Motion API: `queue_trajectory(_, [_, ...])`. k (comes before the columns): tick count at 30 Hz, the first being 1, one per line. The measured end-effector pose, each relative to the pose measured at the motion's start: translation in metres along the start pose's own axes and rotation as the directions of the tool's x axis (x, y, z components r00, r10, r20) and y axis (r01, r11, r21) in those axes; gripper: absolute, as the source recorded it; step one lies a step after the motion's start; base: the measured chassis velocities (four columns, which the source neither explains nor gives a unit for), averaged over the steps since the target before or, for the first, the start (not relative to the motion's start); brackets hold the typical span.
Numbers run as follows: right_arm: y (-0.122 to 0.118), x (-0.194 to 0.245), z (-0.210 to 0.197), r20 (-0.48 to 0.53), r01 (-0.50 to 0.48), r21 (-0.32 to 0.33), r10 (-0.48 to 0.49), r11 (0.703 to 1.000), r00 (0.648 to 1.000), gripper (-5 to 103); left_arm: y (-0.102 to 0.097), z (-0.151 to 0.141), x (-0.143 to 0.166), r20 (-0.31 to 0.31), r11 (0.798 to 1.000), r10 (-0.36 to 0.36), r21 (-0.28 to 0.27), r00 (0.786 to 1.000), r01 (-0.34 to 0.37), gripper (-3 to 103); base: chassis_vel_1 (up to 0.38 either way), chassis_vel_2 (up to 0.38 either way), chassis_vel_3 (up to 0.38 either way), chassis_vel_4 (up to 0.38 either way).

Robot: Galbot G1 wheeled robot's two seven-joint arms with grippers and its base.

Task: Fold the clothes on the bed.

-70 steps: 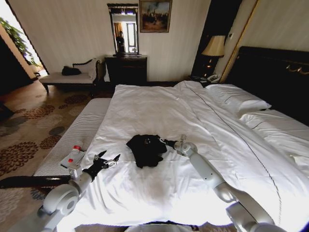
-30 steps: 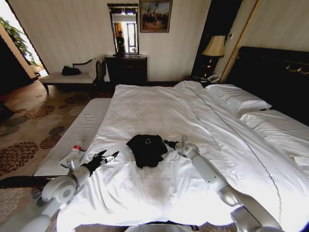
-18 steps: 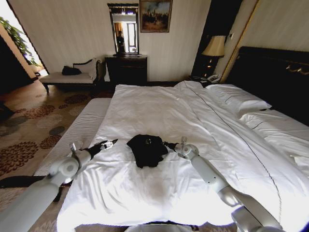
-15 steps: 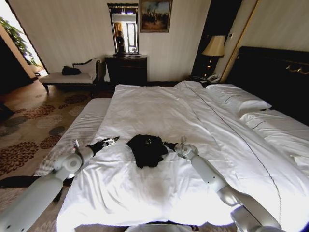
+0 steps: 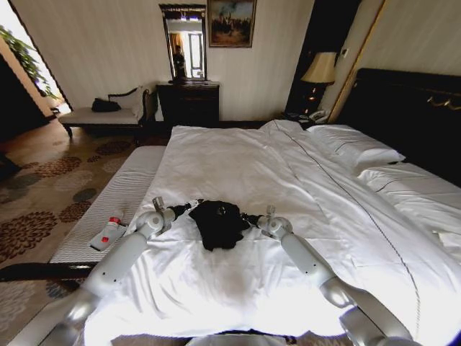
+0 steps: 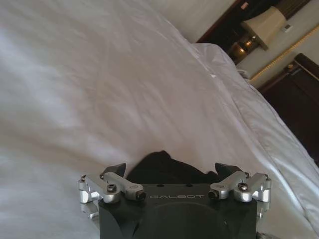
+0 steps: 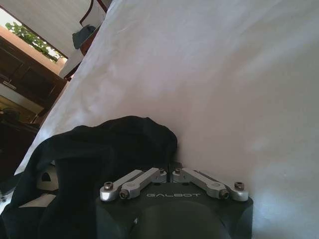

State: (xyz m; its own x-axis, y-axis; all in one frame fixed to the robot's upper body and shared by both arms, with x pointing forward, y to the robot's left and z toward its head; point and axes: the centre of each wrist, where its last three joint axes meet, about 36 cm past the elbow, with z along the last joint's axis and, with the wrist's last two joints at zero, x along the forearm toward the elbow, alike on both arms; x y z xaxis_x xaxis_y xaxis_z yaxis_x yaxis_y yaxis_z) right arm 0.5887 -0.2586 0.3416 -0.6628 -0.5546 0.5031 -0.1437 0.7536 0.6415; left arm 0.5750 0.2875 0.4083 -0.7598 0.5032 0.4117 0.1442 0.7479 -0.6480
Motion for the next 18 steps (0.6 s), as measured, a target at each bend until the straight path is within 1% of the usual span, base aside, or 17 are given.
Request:
queue_trajectory(1, [0.000,0.000,0.000,0.000,0.000,0.000,0.000,1.000,1.000,0,0.000,0.000,0.000,0.000,1.000,0.000,0.000,1.000,0.000,100,0.000,0.000,0.000,0.000])
queue_trajectory(2, [-0.001,0.001,-0.001,0.001,-0.002,0.001,0.002,1.000,1.000,0,0.004,-0.001,-0.002,0.000,1.000,-0.013,0.004,1.000,0.013,100,0.000,0.000,0.000,0.000])
queue_trajectory(4, [-0.003,0.003,-0.003,0.005,-0.008,0.002,0.008,1.000,1.000,0,0.012,-0.005,-0.005,-0.002,0.999,-0.036,-0.005,0.999,0.036,100,0.000,0.000,0.000,0.000])
queue_trajectory(6, [-0.004,0.004,-0.003,0.005,-0.011,0.001,0.011,1.000,1.000,0,0.014,-0.007,-0.009,-0.006,0.999,-0.045,-0.013,0.999,0.045,100,0.000,0.000,0.000,0.000])
queue_trajectory(8, [-0.005,0.004,-0.003,0.005,-0.013,0.000,0.013,1.000,1.000,0,0.014,-0.008,-0.012,-0.010,0.999,-0.047,-0.014,0.999,0.047,100,0.000,0.000,0.000,0.000])
queue_trajectory(11, [-0.004,0.002,0.000,0.003,-0.012,-0.002,0.012,1.000,1.000,0,0.006,-0.008,-0.026,-0.026,0.999,-0.049,-0.014,0.998,0.049,100,0.000,0.000,0.000,0.000])
queue_trajectory(18, [-0.003,-0.001,0.003,0.001,-0.017,0.003,0.017,1.000,1.000,0,0.002,-0.005,-0.039,-0.063,0.998,-0.064,-0.007,0.996,0.064,100,0.000,0.000,0.000,0.000])
